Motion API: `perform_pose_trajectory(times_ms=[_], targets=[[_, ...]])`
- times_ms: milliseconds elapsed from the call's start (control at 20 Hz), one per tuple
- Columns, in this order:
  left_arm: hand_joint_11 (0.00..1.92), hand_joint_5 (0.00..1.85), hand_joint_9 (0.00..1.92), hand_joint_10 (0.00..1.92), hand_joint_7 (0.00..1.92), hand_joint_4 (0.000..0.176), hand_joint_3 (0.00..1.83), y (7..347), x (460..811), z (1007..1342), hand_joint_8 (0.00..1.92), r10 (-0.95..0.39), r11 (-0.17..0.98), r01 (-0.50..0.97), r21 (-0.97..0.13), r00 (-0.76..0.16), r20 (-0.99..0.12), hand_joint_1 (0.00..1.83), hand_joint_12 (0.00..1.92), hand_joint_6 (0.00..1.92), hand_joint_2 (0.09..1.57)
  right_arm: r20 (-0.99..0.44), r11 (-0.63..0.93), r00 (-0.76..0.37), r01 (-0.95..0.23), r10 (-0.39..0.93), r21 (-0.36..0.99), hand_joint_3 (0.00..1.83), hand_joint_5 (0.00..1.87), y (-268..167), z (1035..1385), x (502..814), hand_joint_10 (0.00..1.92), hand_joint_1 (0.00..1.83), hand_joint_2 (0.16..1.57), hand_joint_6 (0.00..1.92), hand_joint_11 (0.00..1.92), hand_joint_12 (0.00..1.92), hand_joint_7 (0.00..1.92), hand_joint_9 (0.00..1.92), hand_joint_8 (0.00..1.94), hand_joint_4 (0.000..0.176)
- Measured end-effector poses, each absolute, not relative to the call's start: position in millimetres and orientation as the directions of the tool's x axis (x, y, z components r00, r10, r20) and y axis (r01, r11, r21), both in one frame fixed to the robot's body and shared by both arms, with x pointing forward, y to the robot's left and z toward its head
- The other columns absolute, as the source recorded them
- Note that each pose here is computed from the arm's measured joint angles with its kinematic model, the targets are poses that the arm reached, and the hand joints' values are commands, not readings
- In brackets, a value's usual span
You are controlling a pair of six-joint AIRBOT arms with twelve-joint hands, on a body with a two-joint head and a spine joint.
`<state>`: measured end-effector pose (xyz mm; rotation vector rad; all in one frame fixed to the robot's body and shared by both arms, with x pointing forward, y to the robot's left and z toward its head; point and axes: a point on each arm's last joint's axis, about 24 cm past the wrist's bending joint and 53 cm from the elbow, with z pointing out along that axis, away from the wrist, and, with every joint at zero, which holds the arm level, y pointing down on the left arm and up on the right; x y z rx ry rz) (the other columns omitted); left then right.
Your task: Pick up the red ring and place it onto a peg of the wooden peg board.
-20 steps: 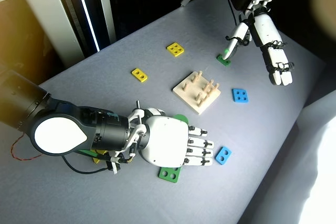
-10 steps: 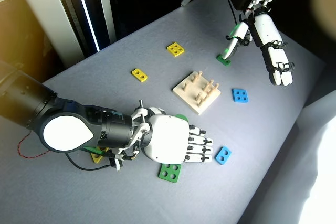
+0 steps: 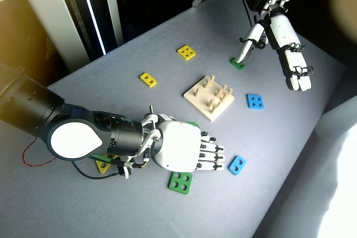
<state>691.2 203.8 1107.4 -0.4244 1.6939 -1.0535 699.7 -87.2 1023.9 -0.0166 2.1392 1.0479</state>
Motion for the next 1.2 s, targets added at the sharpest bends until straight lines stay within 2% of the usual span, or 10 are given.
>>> perform_pose_trajectory(times_ms=[100, 450, 700, 850, 900, 950, 1200], targets=[[0.0, 0.0, 0.0, 0.0, 0.0, 0.176, 0.0, 203.6, 691.1, 1107.4, 0.0, -0.711, 0.55, 0.211, -0.808, -0.389, -0.585, 0.27, 0.0, 0.0, 0.93, -0.623, 0.665, -0.725, -0.314, 0.292, 0.678, 0.01, 0.5, -86.9, 1023.9, 699.5, 0.0, 0.95, 1.0, 0.06, 0.0, 0.0, 0.17, 0.0, 0.01, 0.0], [0.0, 0.0, 0.0, 0.0, 0.0, 0.176, 0.0, 203.4, 690.9, 1107.2, 0.0, -0.71, 0.551, 0.211, -0.807, -0.39, -0.586, 0.27, 0.0, 0.0, 0.94, -0.613, 0.656, -0.731, -0.309, 0.3, 0.689, 0.02, 0.63, -85.0, 1023.6, 698.3, 0.0, 0.99, 1.05, 0.1, 0.0, 0.0, 0.19, 0.0, 0.01, 0.0], [0.0, 0.0, 0.0, 0.0, 0.0, 0.176, 0.0, 203.1, 691.3, 1108.0, 0.0, -0.711, 0.549, 0.213, -0.808, -0.389, -0.586, 0.29, 0.0, 0.0, 0.92, -0.609, 0.651, -0.732, -0.306, 0.307, 0.695, 0.02, 0.65, -83.9, 1023.7, 699.6, 0.0, 1.03, 1.07, 0.1, 0.0, 0.0, 0.19, 0.0, 0.01, 0.0], [0.0, 0.0, 0.0, 0.0, 0.0, 0.176, 0.0, 203.0, 691.2, 1108.0, 0.0, -0.71, 0.55, 0.213, -0.808, -0.39, -0.586, 0.26, 0.0, 0.0, 0.93, -0.601, 0.644, -0.735, -0.3, 0.315, 0.704, 0.02, 0.76, -82.7, 1024.0, 699.9, 0.01, 1.13, 1.11, 0.16, 0.0, 0.0, 0.25, 0.03, 0.02, 0.0], [0.0, 0.0, 0.0, 0.0, 0.0, 0.176, 0.0, 203.0, 691.2, 1108.0, 0.0, -0.71, 0.55, 0.213, -0.808, -0.39, -0.586, 0.27, 0.0, 0.0, 0.92, -0.598, 0.642, -0.735, -0.298, 0.318, 0.707, 0.01, 0.74, -82.8, 1024.4, 700.2, 0.01, 1.1, 1.23, 1.3, 0.0, 0.0, 0.27, 0.05, 0.0, 0.0], [0.0, 0.0, 0.0, 0.0, 0.0, 0.176, 0.0, 203.0, 691.2, 1107.9, 0.0, -0.71, 0.55, 0.212, -0.808, -0.39, -0.586, 0.27, 0.0, 0.0, 0.93, -0.597, 0.639, -0.736, -0.298, 0.319, 0.709, 0.01, 0.72, -82.4, 1024.8, 699.9, 0.01, 1.09, 1.24, 1.35, 0.0, 0.0, 0.28, 0.07, 0.0, 0.0], [0.0, 0.0, 0.0, 0.0, 0.0, 0.176, 0.0, 203.0, 691.2, 1108.0, 0.0, -0.71, 0.55, 0.213, -0.808, -0.39, -0.586, 0.28, 0.0, 0.0, 0.92, -0.597, 0.636, -0.736, -0.3, 0.319, 0.711, 0.0, 0.73, -81.8, 1025.5, 699.7, 0.02, 1.09, 1.25, 1.36, 0.0, 0.0, 0.31, 0.1, 0.01, 0.0]])
